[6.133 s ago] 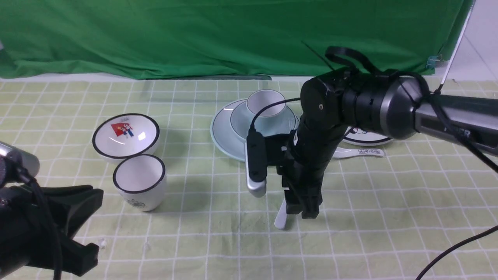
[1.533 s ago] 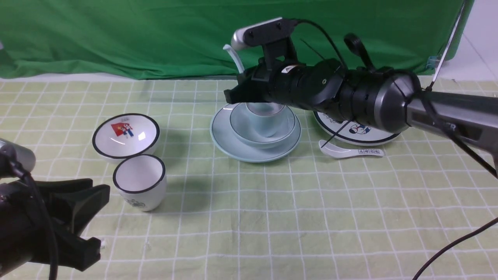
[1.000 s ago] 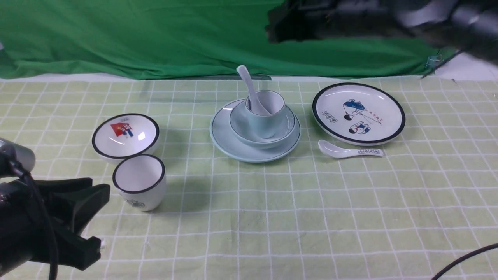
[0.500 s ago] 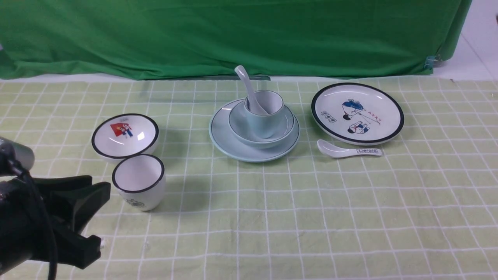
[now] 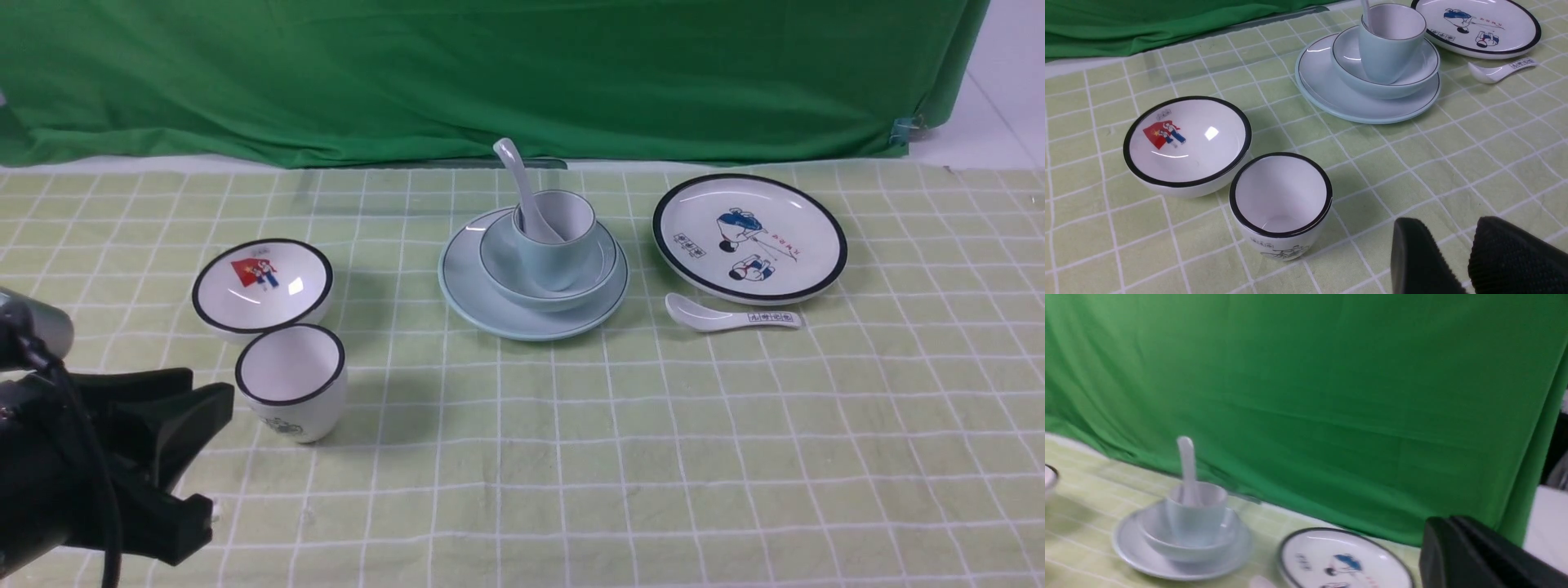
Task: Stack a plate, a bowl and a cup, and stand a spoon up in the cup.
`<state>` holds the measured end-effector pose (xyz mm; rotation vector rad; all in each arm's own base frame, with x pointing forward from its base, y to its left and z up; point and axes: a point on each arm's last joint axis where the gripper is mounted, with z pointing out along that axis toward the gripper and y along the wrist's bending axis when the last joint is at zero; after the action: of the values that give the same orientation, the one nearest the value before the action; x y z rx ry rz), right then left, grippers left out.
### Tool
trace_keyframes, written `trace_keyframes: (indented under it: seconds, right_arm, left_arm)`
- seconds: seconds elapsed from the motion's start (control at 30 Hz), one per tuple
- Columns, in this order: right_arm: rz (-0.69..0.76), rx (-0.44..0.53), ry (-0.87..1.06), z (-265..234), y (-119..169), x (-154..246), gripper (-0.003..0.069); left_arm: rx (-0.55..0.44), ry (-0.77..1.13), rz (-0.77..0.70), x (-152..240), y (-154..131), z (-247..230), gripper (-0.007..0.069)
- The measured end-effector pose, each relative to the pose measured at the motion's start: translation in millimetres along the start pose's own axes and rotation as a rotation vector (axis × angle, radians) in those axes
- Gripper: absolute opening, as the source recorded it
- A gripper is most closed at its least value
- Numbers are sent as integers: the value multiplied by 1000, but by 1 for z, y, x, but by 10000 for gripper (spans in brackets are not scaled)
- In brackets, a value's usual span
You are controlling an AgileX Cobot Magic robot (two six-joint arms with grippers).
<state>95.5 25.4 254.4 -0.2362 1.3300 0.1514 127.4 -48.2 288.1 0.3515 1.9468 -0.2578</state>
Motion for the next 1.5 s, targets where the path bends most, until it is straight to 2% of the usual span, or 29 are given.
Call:
trace_keyframes:
  seconds: [0.1, 0.23, 0.37, 0.53, 0.73, 0.9, 0.97, 1.13, 1.5]
  right_arm:
    - [148, -6, 7, -9, 2, 18, 30]
    - [223, 2, 77, -12, 3, 28, 39]
    - [332, 86, 242, -18, -2, 44, 48]
    - [378, 169, 358, -36, -5, 53, 49]
    - [297, 202, 335, -54, -5, 52, 48]
    - [232, 196, 345, -56, -5, 53, 14]
    - [142, 180, 360, -57, -5, 53, 11]
    - [24, 158, 372, -57, -5, 53, 13]
    - [-7, 151, 379, -57, -5, 54, 22]
  left_arm:
    - [0, 0, 0, 0, 0, 0, 170]
    - [0, 0, 0, 0, 0, 0, 169]
    - [0, -1, 0, 0, 0, 0, 171]
    - [0, 0, 0, 0, 0, 0, 172]
    - [0, 0, 0, 0, 0, 0, 178]
    - [0, 0, 0, 0, 0, 0, 183]
    - [0, 0, 0, 0, 0, 0, 184]
    - [0, 0, 0, 0, 0, 0, 188]
    - [0, 0, 1, 0, 0, 0, 191]
